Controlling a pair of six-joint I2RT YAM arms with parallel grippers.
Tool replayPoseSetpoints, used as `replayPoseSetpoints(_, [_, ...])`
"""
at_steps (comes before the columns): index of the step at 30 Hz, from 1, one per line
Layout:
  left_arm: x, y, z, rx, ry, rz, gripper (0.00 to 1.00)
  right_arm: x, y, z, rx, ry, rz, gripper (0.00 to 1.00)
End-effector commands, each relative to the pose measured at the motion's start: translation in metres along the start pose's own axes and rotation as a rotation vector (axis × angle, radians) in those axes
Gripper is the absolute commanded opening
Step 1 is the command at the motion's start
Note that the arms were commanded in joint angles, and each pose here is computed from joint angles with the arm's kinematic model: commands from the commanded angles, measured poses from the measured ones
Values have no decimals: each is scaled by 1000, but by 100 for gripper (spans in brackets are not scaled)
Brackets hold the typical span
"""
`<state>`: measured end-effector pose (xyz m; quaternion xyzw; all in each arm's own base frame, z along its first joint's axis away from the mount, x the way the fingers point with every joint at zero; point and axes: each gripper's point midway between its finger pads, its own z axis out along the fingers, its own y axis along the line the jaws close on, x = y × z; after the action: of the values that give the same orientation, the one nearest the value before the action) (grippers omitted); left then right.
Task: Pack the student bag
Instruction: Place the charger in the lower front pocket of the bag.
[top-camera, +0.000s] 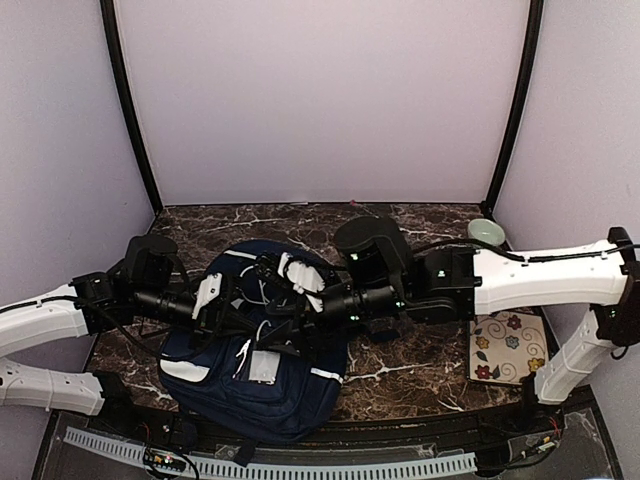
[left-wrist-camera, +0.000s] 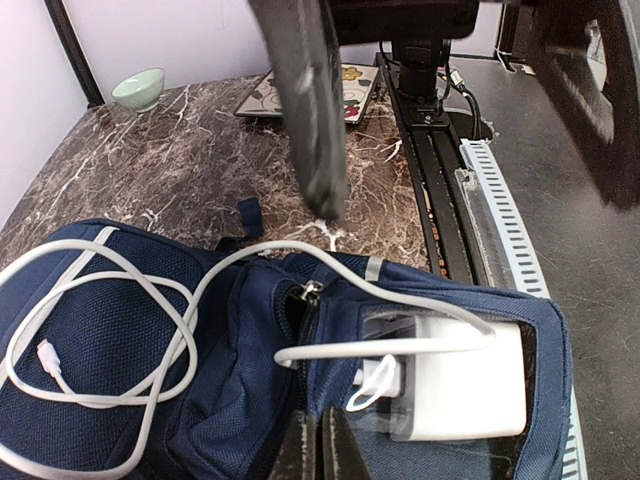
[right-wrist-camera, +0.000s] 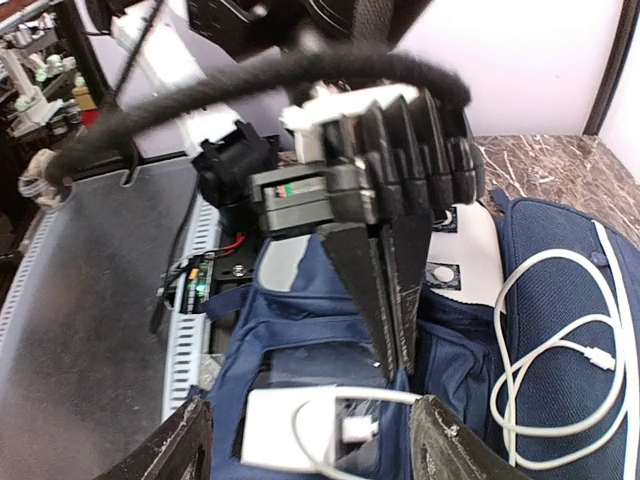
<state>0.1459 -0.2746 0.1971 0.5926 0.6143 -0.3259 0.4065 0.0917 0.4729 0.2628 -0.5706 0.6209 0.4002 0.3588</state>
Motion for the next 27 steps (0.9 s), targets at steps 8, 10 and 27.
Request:
replayPoseSetpoints(8, [-20,21,-10,-104,-63,50,0,10,-44,41,208,-17,-118,69])
replayPoseSetpoints(10, [-20,21,-10,-104,-61,50,0,16,-46,43,203,13,-110,59])
replayPoseSetpoints(27, [-32,20,-15,-98,-62,179,0,35,-73,54,-176,43,176,0])
